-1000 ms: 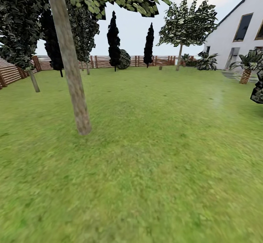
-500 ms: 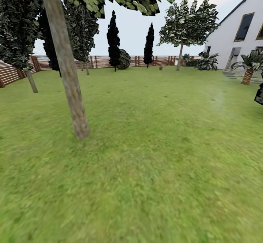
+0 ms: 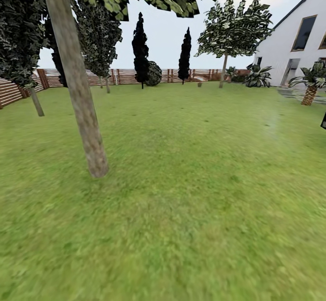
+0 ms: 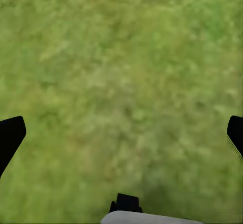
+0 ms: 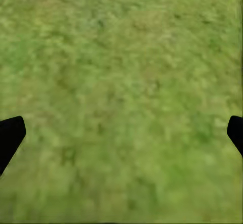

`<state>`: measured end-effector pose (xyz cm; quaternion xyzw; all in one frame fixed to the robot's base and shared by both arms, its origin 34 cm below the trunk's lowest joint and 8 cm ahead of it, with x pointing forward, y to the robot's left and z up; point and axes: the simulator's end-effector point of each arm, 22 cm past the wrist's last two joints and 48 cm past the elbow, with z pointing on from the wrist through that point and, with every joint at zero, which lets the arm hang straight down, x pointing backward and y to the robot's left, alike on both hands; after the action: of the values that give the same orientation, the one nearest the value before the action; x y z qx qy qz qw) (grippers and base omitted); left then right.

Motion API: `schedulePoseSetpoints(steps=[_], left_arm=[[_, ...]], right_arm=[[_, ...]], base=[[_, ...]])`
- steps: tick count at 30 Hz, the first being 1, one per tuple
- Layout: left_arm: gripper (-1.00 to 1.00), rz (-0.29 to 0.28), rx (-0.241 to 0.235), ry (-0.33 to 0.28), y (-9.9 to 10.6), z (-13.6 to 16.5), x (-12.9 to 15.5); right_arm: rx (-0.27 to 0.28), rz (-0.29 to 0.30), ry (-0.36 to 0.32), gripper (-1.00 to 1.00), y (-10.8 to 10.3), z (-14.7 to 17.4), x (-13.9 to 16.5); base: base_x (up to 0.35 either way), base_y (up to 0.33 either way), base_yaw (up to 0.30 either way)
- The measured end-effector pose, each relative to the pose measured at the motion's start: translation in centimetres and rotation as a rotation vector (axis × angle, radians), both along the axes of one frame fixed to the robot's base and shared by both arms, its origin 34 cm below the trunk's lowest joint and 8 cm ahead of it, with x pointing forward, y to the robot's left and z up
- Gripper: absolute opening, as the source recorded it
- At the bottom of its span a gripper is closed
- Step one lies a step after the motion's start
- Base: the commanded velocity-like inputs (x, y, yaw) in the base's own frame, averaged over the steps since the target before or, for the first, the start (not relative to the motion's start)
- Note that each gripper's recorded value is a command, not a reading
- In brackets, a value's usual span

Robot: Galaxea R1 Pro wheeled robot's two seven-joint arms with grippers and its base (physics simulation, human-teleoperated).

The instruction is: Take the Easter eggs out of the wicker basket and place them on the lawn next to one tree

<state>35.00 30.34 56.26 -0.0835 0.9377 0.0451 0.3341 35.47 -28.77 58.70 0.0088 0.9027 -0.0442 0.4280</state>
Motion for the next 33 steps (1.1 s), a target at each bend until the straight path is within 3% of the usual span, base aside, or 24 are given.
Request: schedulePoseSetpoints(steps=[5, 10, 33], left_arm=[[1.00, 0.000, 0.000, 0.000, 0.0, 0.0, 0.0], [1.00, 0.000, 0.000, 0.000, 0.0, 0.0, 0.0], [1.00, 0.000, 0.000, -0.002, 0.0, 0.1, 0.1]], right_arm=[[0.002, 0.007, -0.030, 1.00, 0.2, 0.5, 0.3], [0.003, 0.013, 0.008, 1.00, 0.3, -0.3, -1.2], [0.004, 0.016, 0.054, 1.00, 0.3, -1.0, -2.4]], base=[[0.339, 0.000, 0.000], [0.339, 0.000, -0.065], [0.339, 0.000, -0.260]])
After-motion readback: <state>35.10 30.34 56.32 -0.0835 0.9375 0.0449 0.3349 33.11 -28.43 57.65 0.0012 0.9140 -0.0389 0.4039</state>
